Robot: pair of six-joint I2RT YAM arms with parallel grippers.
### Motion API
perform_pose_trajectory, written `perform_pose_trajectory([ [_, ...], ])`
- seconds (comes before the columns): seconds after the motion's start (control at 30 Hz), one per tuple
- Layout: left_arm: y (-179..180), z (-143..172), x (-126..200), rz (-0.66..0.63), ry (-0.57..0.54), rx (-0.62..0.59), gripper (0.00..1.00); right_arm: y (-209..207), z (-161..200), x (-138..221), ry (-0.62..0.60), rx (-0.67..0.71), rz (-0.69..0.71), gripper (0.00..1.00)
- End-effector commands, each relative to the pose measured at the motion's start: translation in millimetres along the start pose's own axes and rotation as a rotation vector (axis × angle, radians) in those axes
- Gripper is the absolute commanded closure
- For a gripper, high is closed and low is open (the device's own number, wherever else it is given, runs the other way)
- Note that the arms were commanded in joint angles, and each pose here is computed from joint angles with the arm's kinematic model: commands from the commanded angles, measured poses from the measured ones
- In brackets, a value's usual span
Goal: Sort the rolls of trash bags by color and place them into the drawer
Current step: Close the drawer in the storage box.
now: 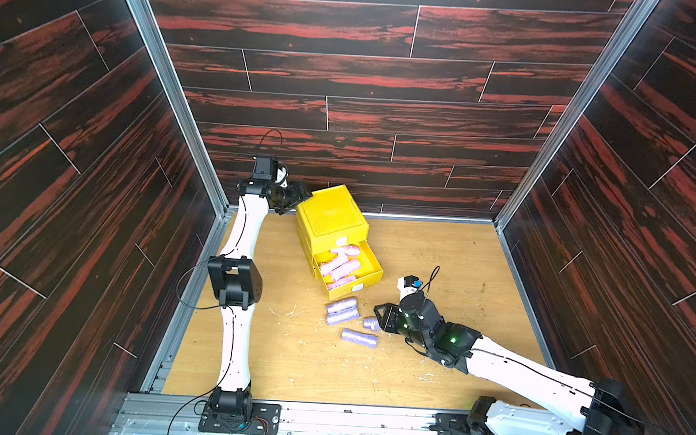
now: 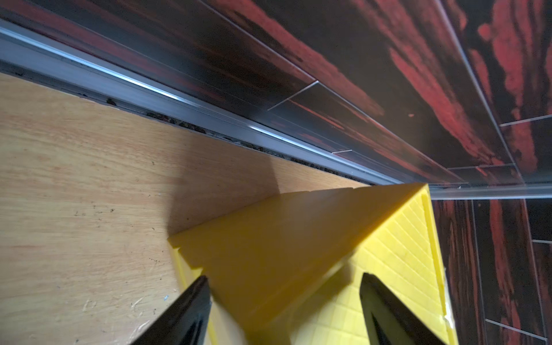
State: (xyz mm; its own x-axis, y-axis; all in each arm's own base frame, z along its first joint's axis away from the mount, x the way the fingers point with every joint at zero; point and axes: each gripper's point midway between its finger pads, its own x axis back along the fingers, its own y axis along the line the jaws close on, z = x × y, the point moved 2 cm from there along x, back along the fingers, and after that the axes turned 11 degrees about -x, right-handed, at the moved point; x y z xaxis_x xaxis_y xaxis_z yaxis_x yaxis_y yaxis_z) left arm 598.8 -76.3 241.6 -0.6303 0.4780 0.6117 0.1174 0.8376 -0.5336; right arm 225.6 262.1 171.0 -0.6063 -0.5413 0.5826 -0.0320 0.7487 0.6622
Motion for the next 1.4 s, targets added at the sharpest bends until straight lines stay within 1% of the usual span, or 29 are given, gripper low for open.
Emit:
perform_pose_trajectory([
  [0.0, -21, -8, 10, 0.104, -0.024, -0.065, 0.22, -2, 3, -4, -0.007, -0.023, -0.012, 0.63],
  [0.17, -24, -6, 9, 0.132, -0.014, -0.065, 0.27, -12, 11, -12, -0.022, -0.132, -0.051, 0.60],
  [0.37, -28, -5, 6, 0.162, -0.008, -0.055, 0.28, -21, 16, -21, -0.044, -0.234, -0.078, 0.57],
  [0.53, -29, -2, 4, 0.171, 0.003, -0.053, 0.30, -17, 15, -28, -0.060, -0.313, -0.141, 0.53],
  [0.73, -28, 6, -1, 0.166, 0.029, -0.048, 0.31, -2, 14, -37, -0.061, -0.412, -0.261, 0.52],
  [0.97, -26, 18, -7, 0.158, 0.063, -0.043, 0.32, 15, 15, -57, -0.040, -0.482, -0.362, 0.50],
  [1.17, -25, 21, -7, 0.153, 0.070, -0.037, 0.31, 25, 9, -65, -0.059, -0.519, -0.438, 0.50],
  [1.37, -23, 29, -8, 0.142, 0.089, -0.032, 0.32, 27, 2, -76, -0.069, -0.555, -0.445, 0.49],
])
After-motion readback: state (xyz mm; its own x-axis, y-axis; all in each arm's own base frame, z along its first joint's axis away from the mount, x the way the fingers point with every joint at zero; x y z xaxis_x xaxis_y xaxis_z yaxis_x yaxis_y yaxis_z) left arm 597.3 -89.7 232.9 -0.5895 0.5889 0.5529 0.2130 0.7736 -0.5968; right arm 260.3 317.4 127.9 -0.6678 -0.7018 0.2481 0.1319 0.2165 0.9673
